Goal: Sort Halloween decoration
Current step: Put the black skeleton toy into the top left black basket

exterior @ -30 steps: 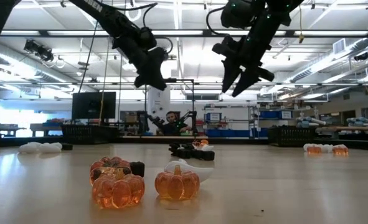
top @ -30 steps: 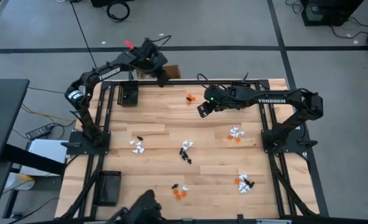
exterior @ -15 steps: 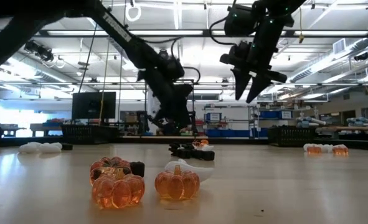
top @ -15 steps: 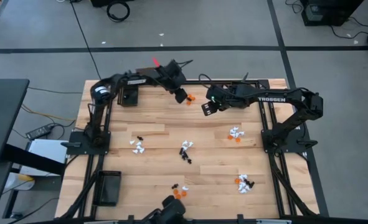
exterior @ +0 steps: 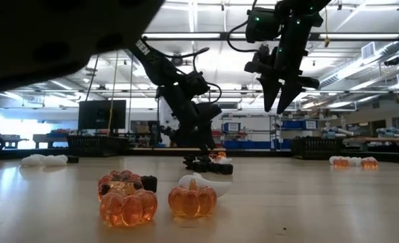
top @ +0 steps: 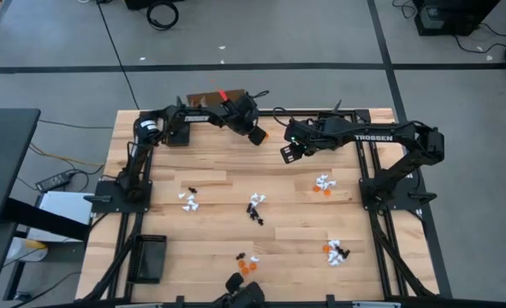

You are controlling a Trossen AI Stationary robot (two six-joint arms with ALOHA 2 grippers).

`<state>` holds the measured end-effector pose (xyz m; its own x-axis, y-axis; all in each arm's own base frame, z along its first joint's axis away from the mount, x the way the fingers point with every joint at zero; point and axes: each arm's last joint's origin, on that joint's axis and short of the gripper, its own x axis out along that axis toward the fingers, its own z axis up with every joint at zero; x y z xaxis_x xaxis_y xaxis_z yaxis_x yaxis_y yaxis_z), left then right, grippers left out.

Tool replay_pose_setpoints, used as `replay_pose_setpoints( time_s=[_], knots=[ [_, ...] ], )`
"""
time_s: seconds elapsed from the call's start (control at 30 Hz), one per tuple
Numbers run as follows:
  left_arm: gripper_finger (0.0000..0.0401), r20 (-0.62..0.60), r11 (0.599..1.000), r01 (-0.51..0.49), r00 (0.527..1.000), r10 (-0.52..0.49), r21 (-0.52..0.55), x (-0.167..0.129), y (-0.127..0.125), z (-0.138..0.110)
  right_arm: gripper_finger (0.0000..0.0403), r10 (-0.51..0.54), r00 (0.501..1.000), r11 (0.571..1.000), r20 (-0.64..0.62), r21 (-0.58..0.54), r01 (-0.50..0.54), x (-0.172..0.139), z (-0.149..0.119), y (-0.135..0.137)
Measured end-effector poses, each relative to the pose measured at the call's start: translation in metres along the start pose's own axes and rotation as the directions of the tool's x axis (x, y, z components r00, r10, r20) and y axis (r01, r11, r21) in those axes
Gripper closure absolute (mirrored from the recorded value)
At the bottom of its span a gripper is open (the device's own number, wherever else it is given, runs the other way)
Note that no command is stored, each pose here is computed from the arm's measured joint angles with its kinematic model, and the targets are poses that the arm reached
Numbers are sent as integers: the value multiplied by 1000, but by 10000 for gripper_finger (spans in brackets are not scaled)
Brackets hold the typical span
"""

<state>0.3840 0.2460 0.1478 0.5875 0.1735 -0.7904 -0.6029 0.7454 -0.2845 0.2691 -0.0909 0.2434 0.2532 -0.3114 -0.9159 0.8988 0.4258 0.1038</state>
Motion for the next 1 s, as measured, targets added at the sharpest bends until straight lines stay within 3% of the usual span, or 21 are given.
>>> replay_pose_setpoints(
  time_s=[0.3, 0.4, 0.57, 0.77, 0.9, 1.0],
  knots=[
    [195, 3, 998, -70, 998, 70, 3, 9, -3, -5, 223, -9, 1000, 1000, -6, -16, 9, 2, 5, -6],
    [181, 9, 997, -66, 998, 65, 48, 12, -6, -6, 223, -2, 1000, 1000, -16, -20, 2, 2, 7, -8],
    [192, -27, 990, -83, 996, 87, 111, 13, -10, -11, 223, 7, 1000, 1000, -29, -25, -8, 3, 9, -11],
    [212, -102, 986, -155, 982, 161, 62, 3, -10, -16, 223, 7, 999, 1000, -33, -14, -8, 4, 12, -14],
    [223, -197, 979, -202, 959, 205, 36, -13, 3, -20, 223, 11, 999, 999, -38, -36, -13, 4, 13, -15],
    [230, -197, 978, -201, 958, 208, 55, -25, 11, -15, 223, 10, 999, 999, -34, -45, -12, 5, 15, -17]
  ],
)
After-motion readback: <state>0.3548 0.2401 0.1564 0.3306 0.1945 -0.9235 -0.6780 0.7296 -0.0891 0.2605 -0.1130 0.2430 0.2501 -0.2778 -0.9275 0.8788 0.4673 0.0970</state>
